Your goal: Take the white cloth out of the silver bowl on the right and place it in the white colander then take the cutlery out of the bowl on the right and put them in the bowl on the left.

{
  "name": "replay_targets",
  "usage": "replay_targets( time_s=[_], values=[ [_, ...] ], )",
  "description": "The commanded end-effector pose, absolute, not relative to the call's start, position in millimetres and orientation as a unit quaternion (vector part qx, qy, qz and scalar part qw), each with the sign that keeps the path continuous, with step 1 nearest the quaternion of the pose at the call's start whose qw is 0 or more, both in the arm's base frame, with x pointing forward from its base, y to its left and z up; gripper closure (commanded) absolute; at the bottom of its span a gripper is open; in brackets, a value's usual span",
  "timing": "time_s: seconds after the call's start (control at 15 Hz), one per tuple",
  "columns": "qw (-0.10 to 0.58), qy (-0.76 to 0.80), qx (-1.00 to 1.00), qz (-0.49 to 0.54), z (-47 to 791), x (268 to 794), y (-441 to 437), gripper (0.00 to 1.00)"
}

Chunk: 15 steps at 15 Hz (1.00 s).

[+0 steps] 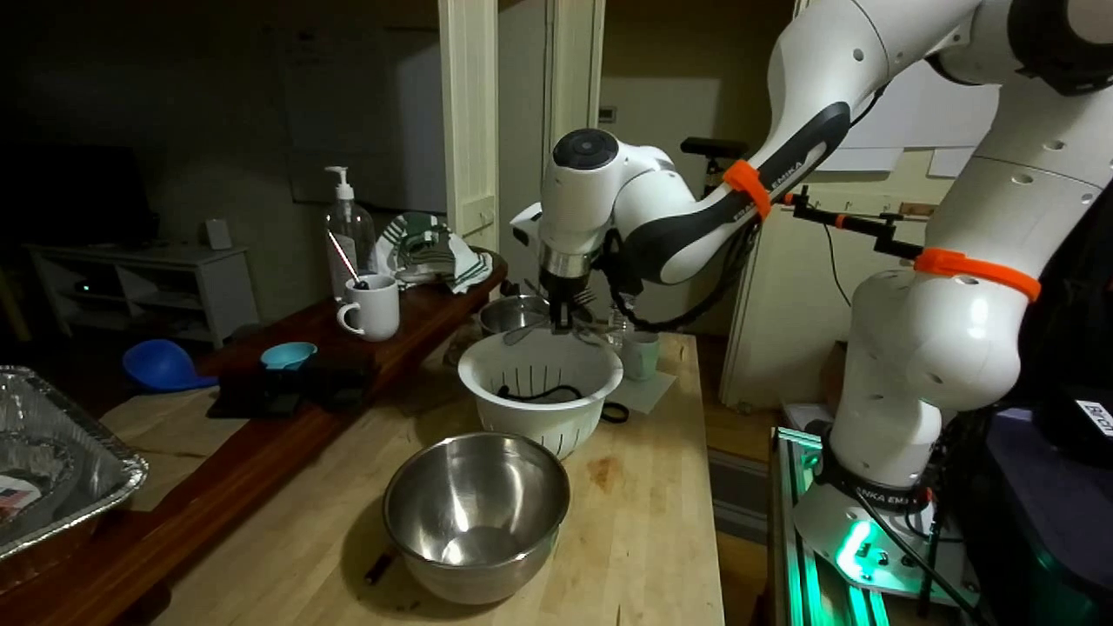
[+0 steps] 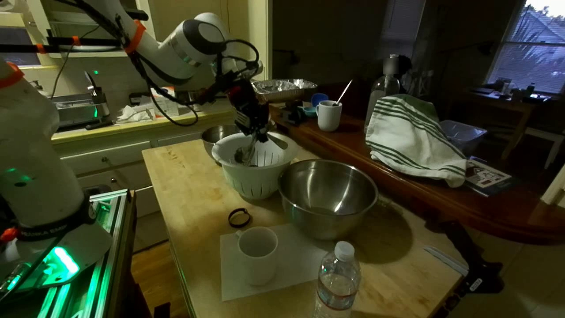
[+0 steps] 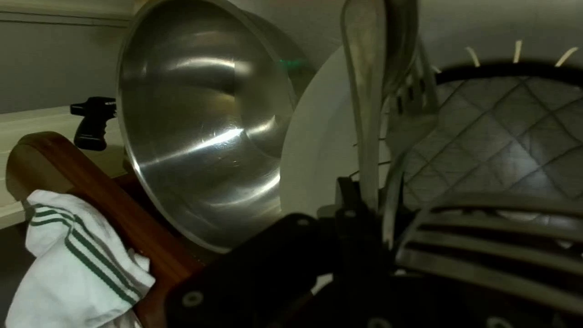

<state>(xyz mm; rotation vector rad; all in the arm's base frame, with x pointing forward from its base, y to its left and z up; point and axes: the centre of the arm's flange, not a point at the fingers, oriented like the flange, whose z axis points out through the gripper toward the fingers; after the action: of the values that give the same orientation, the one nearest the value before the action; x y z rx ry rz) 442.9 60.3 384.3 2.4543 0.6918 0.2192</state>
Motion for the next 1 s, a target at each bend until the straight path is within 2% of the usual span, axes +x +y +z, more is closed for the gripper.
replay_targets(
  time_s=[0.0, 0.27, 0.33, 0.73, 0.8, 0.93],
  values=[
    [0.276, 0.279, 0.918, 0.053, 418, 464, 53, 0.98],
    [0.252, 0.276, 0.927, -0.003, 431, 477, 35, 0.98],
    [0.261, 0.278, 0.924, 0.027, 420, 463, 43, 0.93],
    [0.255, 0.277, 0.926, 0.007, 420, 471, 36, 0.93],
    [0.255, 0.277, 0.926, 0.007, 420, 471, 36, 0.98],
    [0.268, 0.296, 0.917, 0.016, 429, 481, 57, 0.98]
  ],
)
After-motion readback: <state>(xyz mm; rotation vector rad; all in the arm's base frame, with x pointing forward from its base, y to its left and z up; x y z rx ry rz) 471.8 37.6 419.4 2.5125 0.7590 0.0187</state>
